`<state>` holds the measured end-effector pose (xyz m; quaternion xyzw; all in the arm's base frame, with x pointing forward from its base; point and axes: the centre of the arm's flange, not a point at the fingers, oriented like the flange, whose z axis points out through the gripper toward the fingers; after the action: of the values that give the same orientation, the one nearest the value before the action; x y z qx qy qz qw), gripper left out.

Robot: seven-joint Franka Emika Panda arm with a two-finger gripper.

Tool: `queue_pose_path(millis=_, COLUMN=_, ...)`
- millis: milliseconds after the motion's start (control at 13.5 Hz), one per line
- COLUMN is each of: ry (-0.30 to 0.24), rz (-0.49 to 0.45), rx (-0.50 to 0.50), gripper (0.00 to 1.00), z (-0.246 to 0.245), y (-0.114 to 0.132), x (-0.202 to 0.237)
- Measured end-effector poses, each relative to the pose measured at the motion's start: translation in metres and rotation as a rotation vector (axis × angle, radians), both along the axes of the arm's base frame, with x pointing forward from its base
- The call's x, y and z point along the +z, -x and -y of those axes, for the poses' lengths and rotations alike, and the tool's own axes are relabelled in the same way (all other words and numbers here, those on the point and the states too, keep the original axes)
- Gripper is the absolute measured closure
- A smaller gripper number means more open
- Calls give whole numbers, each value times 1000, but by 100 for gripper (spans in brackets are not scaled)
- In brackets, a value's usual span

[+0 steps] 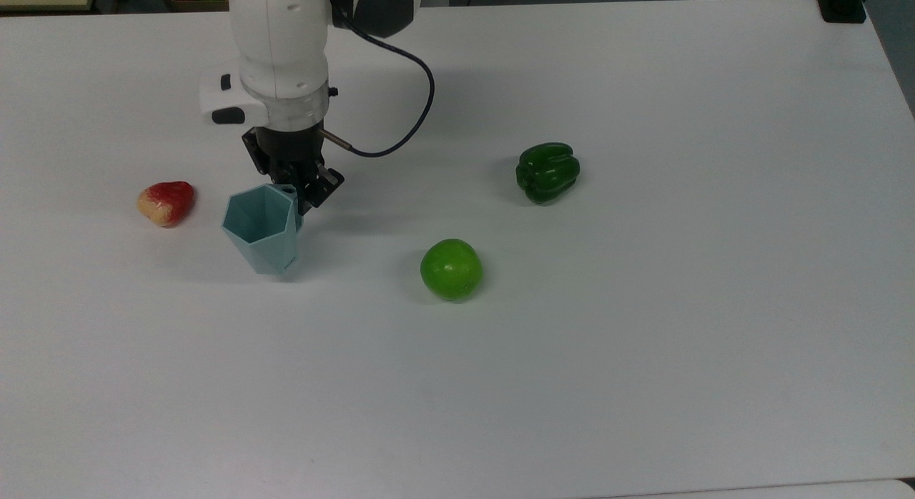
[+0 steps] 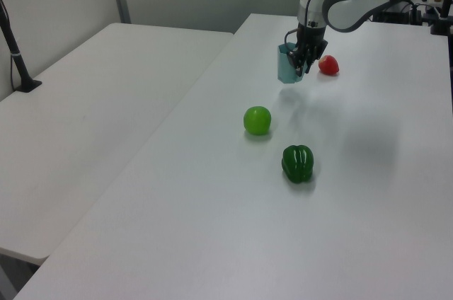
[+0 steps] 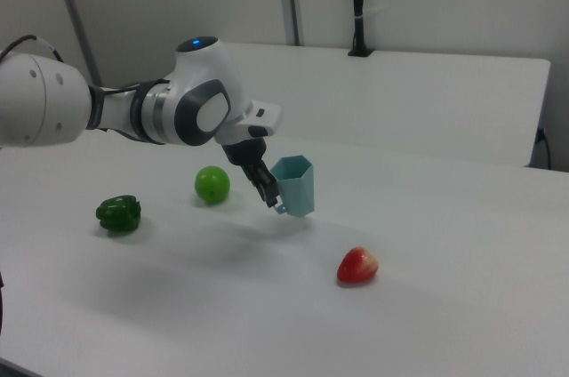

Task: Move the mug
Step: 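Drag the mug across the table toward the lime, then open the gripper and lift it off the mug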

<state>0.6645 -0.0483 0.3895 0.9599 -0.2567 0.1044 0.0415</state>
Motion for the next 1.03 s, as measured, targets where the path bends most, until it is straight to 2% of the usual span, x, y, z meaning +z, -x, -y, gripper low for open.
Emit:
queue_pose_path(millis=812, ry=-4, rz=-12, rx=30, gripper=74, z=-16, y=-11, x=-35)
queue_pose_path(millis=886, ry=-4, rz=-13, rx=30, gripper=70, z=-16, y=-11, x=-35)
queue_pose_path(millis=960, ry=-4, rz=-12, rx=30, gripper=56, z=-16, y=-11, x=-35)
queue_pose_path(millis=1034, ry=-4, rz=-11, rx=30, gripper=52, z=-16, y=-11, x=-35)
